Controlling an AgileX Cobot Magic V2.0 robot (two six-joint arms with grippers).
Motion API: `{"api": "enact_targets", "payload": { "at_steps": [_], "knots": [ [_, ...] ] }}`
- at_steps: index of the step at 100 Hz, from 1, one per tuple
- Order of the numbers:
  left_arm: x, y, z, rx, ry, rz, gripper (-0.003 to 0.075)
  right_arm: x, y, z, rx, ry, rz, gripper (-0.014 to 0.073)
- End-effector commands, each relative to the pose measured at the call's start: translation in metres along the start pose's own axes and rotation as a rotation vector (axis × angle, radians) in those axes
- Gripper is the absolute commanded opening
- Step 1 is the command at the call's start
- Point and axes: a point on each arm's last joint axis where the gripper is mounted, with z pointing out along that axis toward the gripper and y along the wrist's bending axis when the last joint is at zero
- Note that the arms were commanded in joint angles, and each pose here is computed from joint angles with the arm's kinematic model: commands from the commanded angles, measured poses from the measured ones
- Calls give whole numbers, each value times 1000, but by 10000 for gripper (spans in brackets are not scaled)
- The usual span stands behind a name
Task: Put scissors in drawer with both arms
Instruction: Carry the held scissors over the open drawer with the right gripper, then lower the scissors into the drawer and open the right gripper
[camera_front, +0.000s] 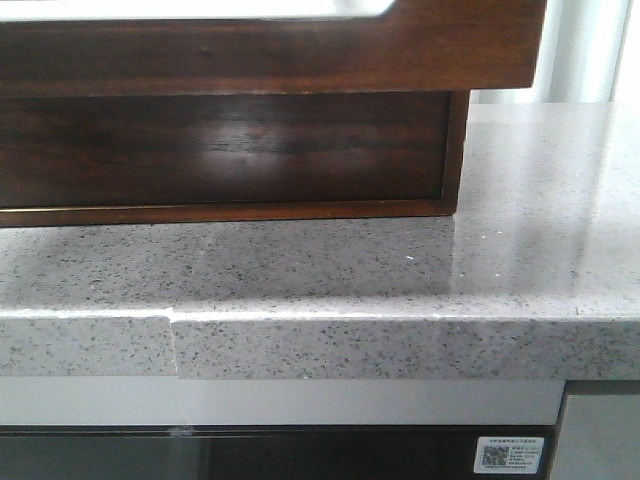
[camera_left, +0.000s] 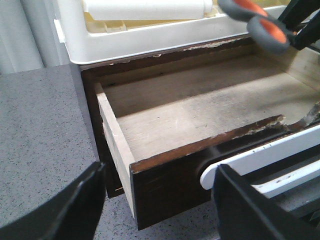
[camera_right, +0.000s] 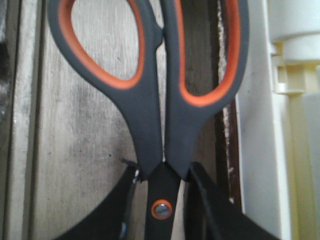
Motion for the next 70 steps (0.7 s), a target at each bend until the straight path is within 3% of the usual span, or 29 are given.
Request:
{"api": "enact_targets", "payload": {
  "at_steps": [1, 18, 52, 70],
  "knots": [
    [-15, 2, -1, -9, -86, -21, 440, -11, -1, -14, 112, -3, -50, 21],
    [-15, 2, -1, -9, -86, -21, 440, -16, 0, 8, 142, 104, -60, 21],
    [-15, 2, -1, -9, -86, -21, 440, -14, 0, 21, 109, 133, -44, 31],
    [-15, 2, -1, -9, -86, -20, 440, -13, 1, 21, 95, 145, -42, 183]
  ]
}}
